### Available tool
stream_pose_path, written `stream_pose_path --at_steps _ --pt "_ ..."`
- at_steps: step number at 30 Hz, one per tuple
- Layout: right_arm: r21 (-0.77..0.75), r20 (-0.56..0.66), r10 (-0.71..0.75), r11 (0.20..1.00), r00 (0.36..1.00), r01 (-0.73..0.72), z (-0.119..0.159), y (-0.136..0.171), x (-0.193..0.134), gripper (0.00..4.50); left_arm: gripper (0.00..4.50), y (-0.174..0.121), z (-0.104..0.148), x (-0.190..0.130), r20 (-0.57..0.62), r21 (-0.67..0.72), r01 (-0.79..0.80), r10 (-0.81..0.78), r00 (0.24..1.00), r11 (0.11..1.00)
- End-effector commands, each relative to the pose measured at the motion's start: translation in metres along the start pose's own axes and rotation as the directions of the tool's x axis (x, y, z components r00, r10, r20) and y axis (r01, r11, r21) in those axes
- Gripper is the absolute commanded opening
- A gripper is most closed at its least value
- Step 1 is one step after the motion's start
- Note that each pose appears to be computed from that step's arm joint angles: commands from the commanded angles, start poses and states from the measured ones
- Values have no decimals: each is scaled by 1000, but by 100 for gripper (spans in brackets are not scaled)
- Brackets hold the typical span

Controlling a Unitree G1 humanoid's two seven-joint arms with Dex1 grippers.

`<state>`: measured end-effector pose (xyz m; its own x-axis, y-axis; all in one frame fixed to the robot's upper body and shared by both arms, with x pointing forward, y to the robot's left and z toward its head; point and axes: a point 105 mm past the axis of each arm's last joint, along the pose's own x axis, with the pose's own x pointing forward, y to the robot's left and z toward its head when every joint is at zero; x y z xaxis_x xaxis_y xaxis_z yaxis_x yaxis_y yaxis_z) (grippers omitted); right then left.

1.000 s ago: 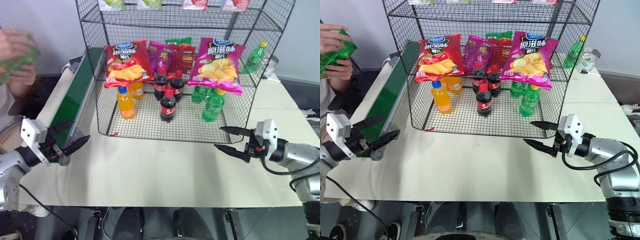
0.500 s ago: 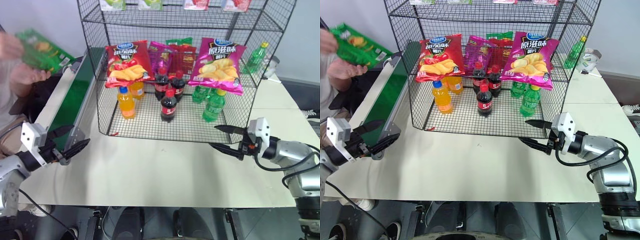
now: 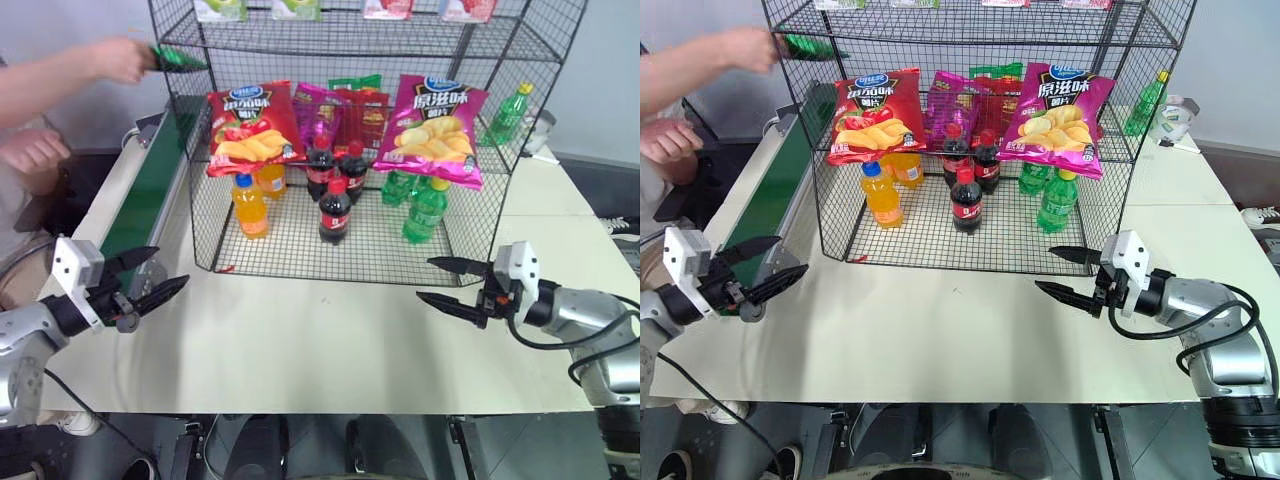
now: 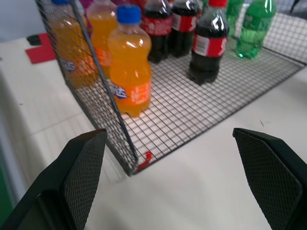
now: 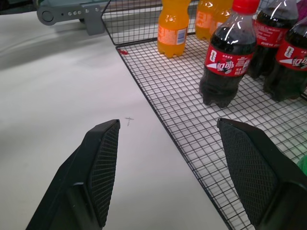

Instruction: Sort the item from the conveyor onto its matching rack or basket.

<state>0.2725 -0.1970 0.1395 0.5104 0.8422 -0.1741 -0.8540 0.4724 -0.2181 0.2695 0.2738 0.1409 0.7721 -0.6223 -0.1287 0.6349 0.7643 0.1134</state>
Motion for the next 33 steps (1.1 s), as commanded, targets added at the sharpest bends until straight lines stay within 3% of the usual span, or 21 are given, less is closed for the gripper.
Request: stream_pose_path --at_steps 1,22,33 --pt "-40 29 3 999 1000 -2 13 1 0 336 450 3 5 -4 15 40 -12 11 1000 999" --pt "-54 51 57 997 997 -54 18 -3 13 336 450 11 10 -27 37 163 -118 113 993 979" --pt "-35 118 140 990 983 -137 31 10 36 336 450 13 7 -49 40 366 -228 230 973 902"
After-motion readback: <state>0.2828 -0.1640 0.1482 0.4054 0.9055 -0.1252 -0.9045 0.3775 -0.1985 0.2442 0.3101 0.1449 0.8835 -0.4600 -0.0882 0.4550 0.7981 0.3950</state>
